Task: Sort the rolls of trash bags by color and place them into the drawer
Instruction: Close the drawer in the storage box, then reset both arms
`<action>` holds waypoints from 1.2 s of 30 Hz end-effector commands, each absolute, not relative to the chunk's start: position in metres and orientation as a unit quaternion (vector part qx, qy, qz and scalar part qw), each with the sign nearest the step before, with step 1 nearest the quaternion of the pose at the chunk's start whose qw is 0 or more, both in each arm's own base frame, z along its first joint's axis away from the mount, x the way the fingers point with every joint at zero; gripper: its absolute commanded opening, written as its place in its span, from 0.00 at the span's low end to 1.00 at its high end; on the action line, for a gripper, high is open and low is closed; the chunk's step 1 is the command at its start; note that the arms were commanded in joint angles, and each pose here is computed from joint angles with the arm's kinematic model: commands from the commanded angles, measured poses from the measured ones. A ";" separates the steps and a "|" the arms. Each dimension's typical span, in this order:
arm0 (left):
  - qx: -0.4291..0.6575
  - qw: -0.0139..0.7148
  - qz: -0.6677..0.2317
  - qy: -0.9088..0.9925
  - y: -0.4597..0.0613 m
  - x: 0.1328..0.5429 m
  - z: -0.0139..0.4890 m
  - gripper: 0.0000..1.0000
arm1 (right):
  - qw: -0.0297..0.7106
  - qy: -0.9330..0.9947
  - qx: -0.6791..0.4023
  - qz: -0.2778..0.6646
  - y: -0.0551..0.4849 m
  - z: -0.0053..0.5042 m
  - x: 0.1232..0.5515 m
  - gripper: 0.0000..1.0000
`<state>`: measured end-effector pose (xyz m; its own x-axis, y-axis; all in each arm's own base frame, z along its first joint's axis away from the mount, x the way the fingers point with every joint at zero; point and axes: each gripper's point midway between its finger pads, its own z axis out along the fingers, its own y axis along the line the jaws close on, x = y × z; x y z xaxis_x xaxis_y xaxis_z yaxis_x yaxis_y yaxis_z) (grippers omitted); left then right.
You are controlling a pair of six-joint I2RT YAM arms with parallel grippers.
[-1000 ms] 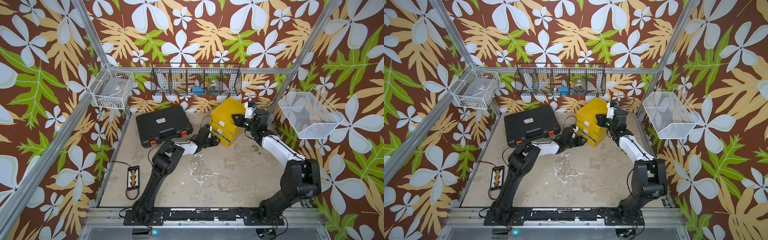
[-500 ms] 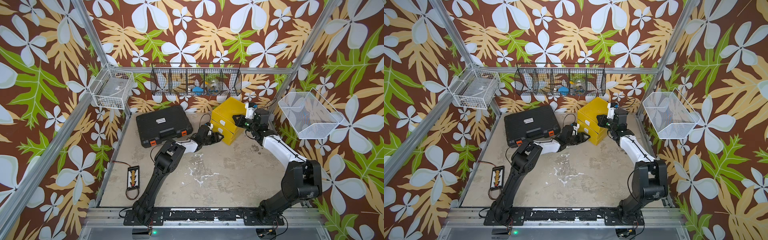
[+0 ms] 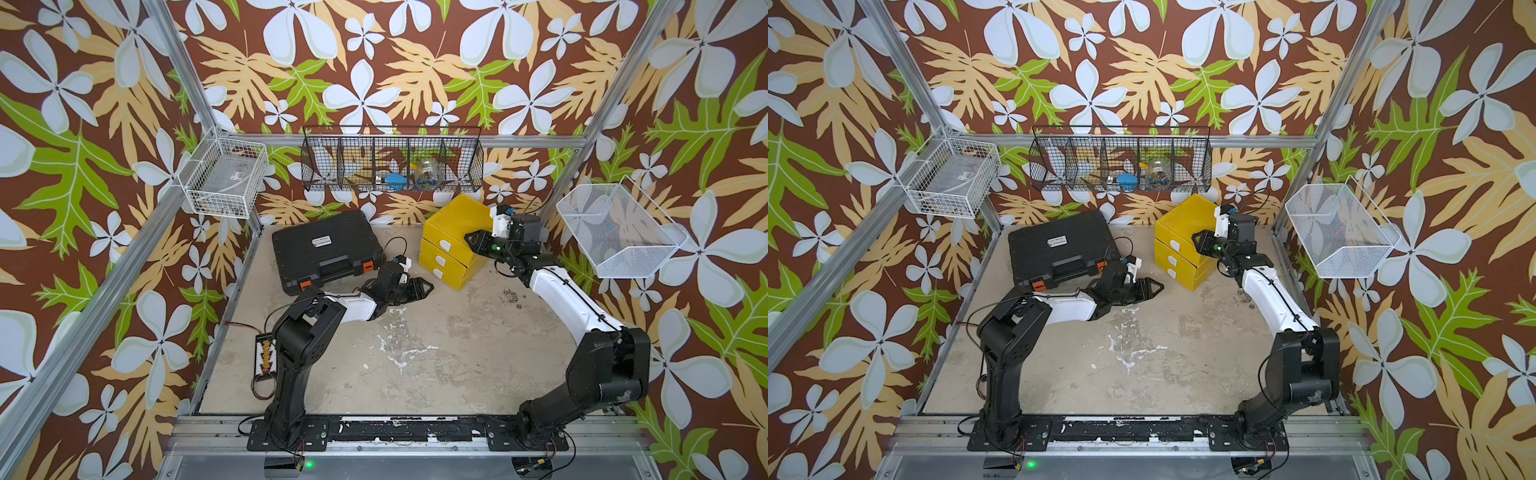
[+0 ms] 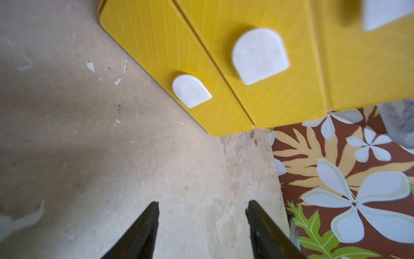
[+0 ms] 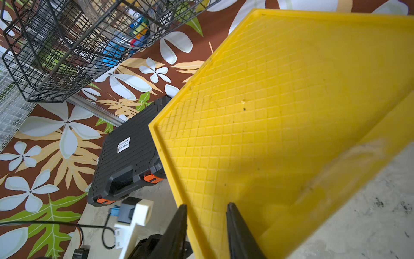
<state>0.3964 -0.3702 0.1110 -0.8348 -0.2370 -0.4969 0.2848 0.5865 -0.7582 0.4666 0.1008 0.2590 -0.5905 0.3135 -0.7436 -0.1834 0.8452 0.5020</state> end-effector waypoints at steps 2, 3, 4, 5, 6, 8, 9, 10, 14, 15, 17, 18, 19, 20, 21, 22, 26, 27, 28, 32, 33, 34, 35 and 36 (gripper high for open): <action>0.060 0.366 -0.425 0.826 -0.348 0.388 0.163 0.72 | 0.463 0.850 0.029 0.249 0.093 0.275 0.452 0.56; 0.068 0.389 -0.419 0.818 -0.341 0.384 0.183 0.76 | 0.471 0.848 0.027 0.242 0.091 0.280 0.448 0.61; 0.074 0.408 -0.412 0.812 -0.333 0.381 0.201 0.84 | 0.479 0.845 0.025 0.235 0.089 0.285 0.444 0.64; 0.082 0.426 -0.405 0.805 -0.327 0.377 0.216 0.99 | 0.486 0.843 0.023 0.229 0.086 0.289 0.440 0.66; 0.090 0.445 -0.398 0.797 -0.321 0.374 0.233 1.00 | 0.497 0.838 0.020 0.223 0.084 0.295 0.436 0.67; 0.105 0.484 -0.379 0.782 -0.308 0.368 0.263 1.00 | 0.518 0.830 0.023 0.203 0.076 0.305 0.426 0.70; 0.108 0.505 -0.363 0.776 -0.299 0.366 0.277 1.00 | 0.534 0.824 0.033 0.187 0.068 0.310 0.421 0.71; 0.109 0.528 -0.345 0.769 -0.289 0.365 0.292 1.00 | 0.551 0.816 0.043 0.168 0.060 0.316 0.415 0.72; 0.149 0.597 -0.295 0.731 -0.267 0.352 0.330 1.00 | 0.613 0.775 0.021 0.151 0.054 0.334 0.393 0.80; 0.146 0.611 -0.280 0.726 -0.260 0.350 0.337 1.00 | 0.618 0.774 0.021 0.137 0.050 0.332 0.389 0.79; 0.129 0.627 -0.243 0.729 -0.245 0.354 0.347 1.00 | 0.630 0.765 0.058 0.124 0.037 0.329 0.383 0.73; 0.117 0.633 -0.227 0.731 -0.238 0.356 0.351 1.00 | 0.642 0.754 0.084 0.110 0.027 0.329 0.380 0.70; 0.106 0.638 -0.213 0.733 -0.232 0.359 0.353 1.00 | 0.658 0.740 0.098 0.101 0.020 0.331 0.376 0.68; 0.100 0.649 -0.201 0.727 -0.227 0.361 0.354 1.00 | 0.671 0.730 0.091 0.093 0.019 0.332 0.373 0.69; 0.086 0.660 -0.189 0.722 -0.219 0.362 0.352 0.97 | 0.685 0.721 0.067 0.085 0.021 0.334 0.369 0.70; 0.072 0.673 -0.176 0.715 -0.211 0.362 0.352 0.99 | 0.696 0.713 0.045 0.074 0.023 0.335 0.367 0.71; 0.069 0.715 -0.093 0.689 -0.179 0.355 0.341 1.00 | 0.724 0.689 0.023 0.032 0.017 0.319 0.364 0.76; 0.042 0.716 -0.062 0.694 -0.162 0.359 0.335 1.00 | 0.720 0.693 0.034 0.011 0.010 0.306 0.365 0.76; 0.012 0.711 -0.044 0.701 -0.141 0.363 0.326 1.00 | 0.710 0.703 0.041 -0.013 0.002 0.289 0.367 0.77; -0.033 0.701 -0.002 0.712 -0.075 0.366 0.282 1.00 | 0.655 0.747 0.072 -0.090 -0.023 0.219 0.366 0.79; -0.044 0.702 0.022 0.711 -0.058 0.361 0.266 1.00 | 0.646 0.754 0.071 -0.099 -0.025 0.203 0.364 0.80; -0.054 0.701 0.039 0.710 -0.043 0.357 0.252 1.00 | 0.639 0.758 0.071 -0.106 -0.028 0.189 0.361 0.79; -0.062 0.696 0.050 0.714 -0.031 0.355 0.239 1.00 | 0.635 0.762 0.070 -0.109 -0.028 0.179 0.359 0.80; -0.073 0.690 0.056 0.718 -0.020 0.352 0.223 1.00 | 0.632 0.764 0.069 -0.112 -0.029 0.169 0.356 0.80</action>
